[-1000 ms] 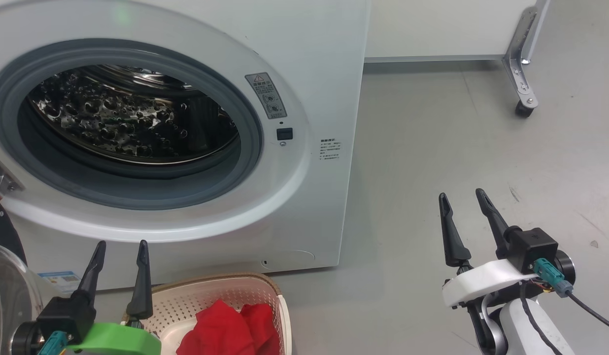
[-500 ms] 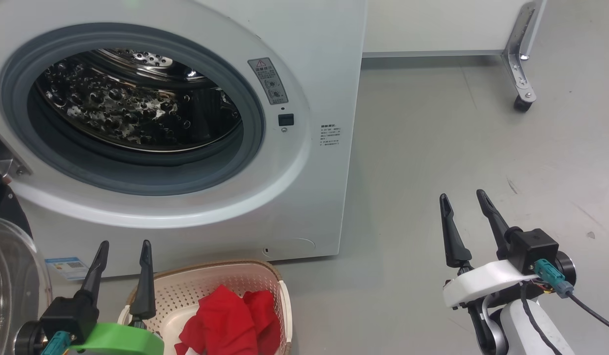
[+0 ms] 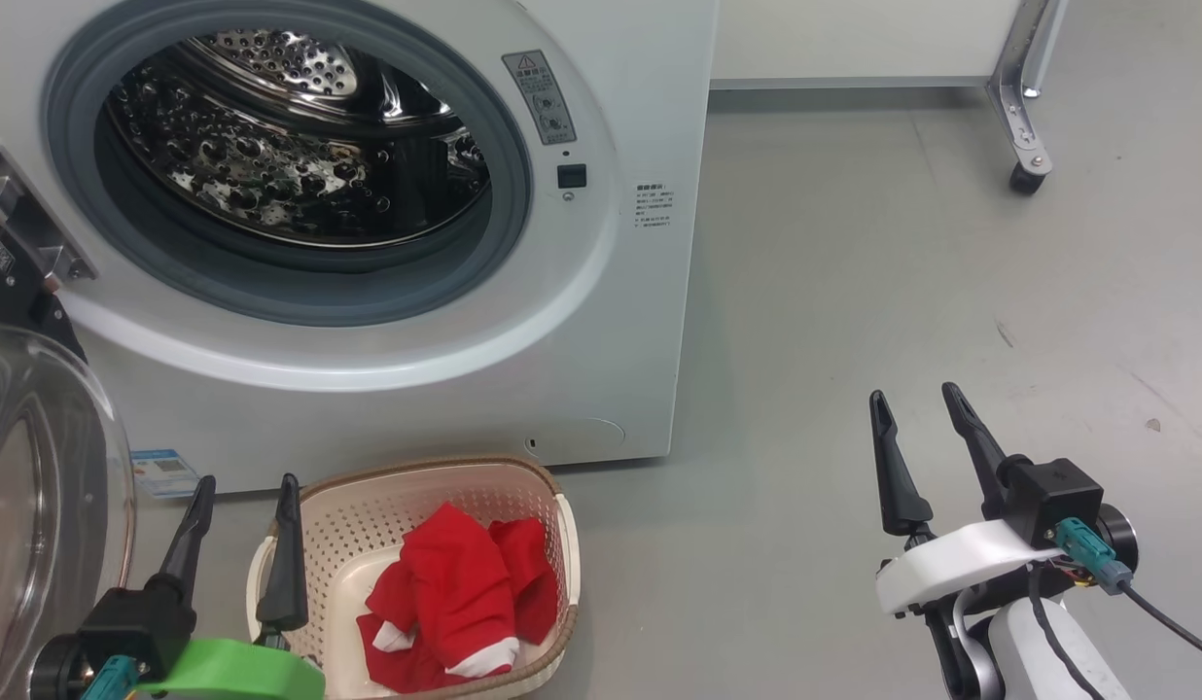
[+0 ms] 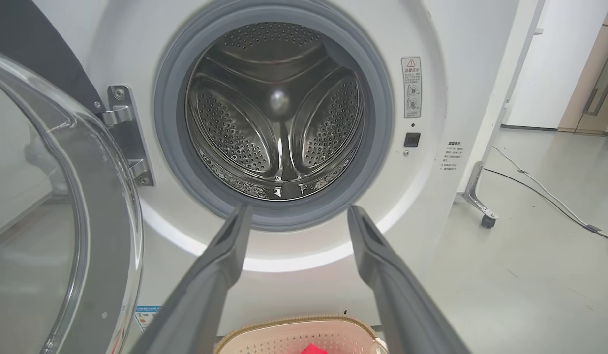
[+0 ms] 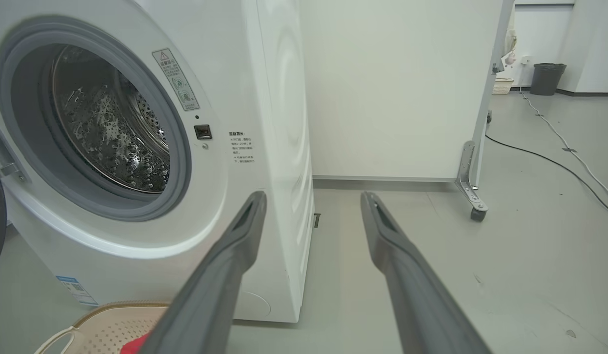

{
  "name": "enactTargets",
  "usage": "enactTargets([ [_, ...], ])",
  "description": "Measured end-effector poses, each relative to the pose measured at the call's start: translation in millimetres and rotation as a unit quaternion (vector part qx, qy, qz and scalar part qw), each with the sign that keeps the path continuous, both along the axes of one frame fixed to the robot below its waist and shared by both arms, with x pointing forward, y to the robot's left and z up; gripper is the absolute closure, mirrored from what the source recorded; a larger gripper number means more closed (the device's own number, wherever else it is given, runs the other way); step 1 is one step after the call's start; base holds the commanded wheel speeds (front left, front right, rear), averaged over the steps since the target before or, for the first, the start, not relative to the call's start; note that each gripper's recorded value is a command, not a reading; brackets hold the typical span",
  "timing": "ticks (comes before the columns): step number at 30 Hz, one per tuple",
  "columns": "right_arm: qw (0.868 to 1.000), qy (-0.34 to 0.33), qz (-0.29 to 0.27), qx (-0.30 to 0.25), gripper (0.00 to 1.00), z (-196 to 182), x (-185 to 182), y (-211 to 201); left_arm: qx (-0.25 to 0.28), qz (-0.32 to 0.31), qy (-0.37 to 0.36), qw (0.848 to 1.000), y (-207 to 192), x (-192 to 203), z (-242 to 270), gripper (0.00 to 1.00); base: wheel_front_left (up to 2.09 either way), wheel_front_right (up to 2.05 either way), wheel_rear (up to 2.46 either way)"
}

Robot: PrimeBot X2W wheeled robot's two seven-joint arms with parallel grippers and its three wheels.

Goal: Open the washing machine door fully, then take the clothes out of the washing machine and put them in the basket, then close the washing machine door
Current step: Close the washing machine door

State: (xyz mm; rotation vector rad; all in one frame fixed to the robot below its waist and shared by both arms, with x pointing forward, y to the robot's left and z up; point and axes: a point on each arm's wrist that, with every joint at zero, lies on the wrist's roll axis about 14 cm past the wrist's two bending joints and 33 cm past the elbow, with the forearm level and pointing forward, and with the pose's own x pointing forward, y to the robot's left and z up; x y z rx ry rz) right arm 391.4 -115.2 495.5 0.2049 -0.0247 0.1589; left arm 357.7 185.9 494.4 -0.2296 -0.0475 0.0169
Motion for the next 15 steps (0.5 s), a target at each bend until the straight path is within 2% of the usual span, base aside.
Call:
enactTargets([
  [15,1.000,-0.001,0.004,-0.001,0.00,0.8,-0.8,2.6,0.000,0.006,-0.008,1.000,3.6,-4.3,5.0,0.00,-0.69,0.69,0.00],
])
